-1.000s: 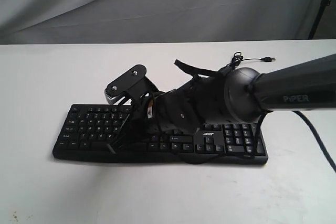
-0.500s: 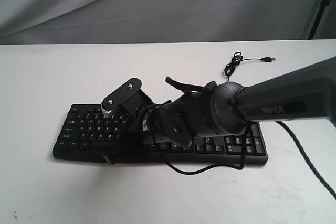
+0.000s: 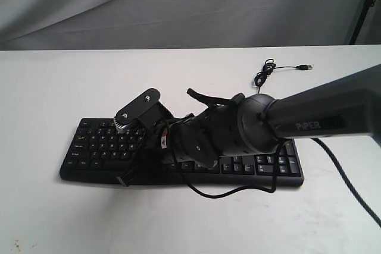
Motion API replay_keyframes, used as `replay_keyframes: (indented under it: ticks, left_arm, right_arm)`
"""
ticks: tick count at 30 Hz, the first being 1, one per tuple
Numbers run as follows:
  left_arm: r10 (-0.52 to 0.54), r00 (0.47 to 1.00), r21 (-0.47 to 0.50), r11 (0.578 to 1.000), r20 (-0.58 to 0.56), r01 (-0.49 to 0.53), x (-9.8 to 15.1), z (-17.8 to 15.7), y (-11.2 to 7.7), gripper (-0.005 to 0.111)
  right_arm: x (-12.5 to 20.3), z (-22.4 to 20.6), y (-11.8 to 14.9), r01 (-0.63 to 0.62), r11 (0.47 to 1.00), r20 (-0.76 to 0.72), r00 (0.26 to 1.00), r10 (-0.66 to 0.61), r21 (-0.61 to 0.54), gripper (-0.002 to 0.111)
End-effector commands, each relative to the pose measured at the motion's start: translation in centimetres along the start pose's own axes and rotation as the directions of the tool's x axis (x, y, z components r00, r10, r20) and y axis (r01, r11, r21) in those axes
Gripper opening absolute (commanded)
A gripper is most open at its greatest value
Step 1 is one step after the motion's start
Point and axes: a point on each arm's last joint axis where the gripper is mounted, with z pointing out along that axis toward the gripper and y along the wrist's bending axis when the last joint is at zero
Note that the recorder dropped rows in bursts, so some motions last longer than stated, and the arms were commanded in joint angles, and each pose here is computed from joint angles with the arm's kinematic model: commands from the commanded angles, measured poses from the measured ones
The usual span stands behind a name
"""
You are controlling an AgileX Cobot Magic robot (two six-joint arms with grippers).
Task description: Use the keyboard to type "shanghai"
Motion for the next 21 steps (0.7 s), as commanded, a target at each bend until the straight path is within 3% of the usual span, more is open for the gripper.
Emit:
replay_keyframes:
  ticks: [1, 14, 21]
  left_arm:
    - [0.002, 1.0, 0.002, 1.0, 0.005, -0.002, 0.1, 0.0, 0.0, 0.0]
    - [0.002, 1.0, 0.002, 1.0, 0.005, -0.002, 0.1, 0.0, 0.0, 0.0]
    - [0.002, 1.0, 0.002, 1.0, 0.005, -0.002, 0.1, 0.0, 0.0, 0.0]
  right_arm:
    - [0.1, 0.1, 0.0, -0.01, 1.0, -0.004, 1.0, 0.01, 0.0, 0.0]
    - [0.3, 0.3, -0.1, -0.016, 1.0, -0.008, 1.0, 0.016, 0.001, 0.0]
    - [-1.8, -0.5, -0.1, -0.011, 1.0, 0.032, 0.999, 0.011, 0.0, 0.0]
